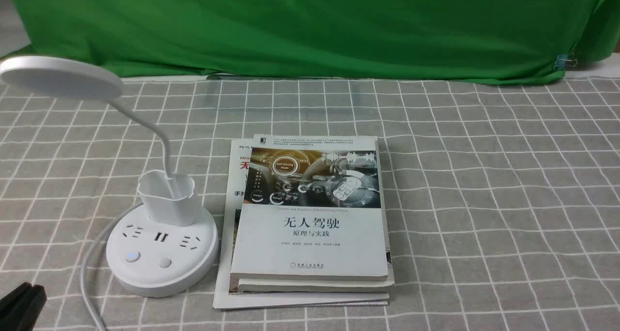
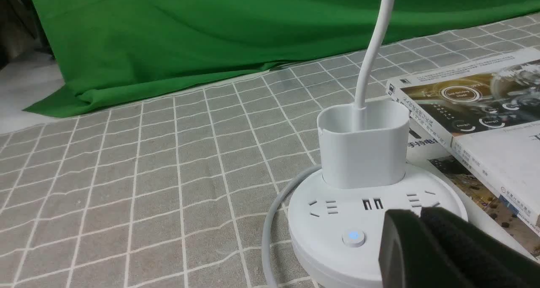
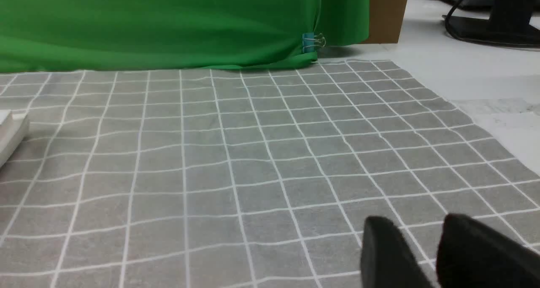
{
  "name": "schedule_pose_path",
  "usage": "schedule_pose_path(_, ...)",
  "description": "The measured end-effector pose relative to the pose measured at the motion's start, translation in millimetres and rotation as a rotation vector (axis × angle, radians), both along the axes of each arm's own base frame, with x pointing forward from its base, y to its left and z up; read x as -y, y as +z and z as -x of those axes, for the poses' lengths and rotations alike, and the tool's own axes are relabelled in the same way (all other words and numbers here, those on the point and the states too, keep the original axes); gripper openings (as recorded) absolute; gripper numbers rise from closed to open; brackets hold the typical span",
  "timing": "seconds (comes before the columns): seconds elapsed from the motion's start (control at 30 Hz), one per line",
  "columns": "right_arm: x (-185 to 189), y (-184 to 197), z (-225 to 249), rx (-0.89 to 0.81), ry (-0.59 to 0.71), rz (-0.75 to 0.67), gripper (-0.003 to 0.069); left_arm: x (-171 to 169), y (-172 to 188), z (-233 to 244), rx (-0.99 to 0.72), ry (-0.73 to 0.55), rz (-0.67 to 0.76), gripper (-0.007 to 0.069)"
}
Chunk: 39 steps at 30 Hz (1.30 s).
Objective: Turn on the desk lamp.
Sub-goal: Use the left arm to press the button switch on the lamp holder
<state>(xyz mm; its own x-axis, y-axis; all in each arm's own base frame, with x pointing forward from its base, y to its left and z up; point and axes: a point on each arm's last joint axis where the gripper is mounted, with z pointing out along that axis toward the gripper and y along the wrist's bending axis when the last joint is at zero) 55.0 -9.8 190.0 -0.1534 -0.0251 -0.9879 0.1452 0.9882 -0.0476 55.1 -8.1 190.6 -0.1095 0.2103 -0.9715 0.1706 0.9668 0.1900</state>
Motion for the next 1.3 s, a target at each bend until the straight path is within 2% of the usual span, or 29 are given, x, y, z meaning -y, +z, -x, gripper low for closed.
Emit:
schedule_pose_path(0.8,0.0,0.0,0.0,0.0,0.0,-0.001,0.0245,-0.1,2.5,-0.3,0.029,0.0,-0.007,0.0018)
schedule_pose_path(1.0,0.0,0.0,0.0,0.0,0.0,-0.001,0.0245,0.9,8.9,-0.7,0.089,-0.003,0.07,0.0018)
schedule_pose_path(1.3,0.0,0.0,0.0,0.0,0.0,-0.001,0.0245,1.0,9.6,-0.7,0.093,-0.003,0.089,0.0018)
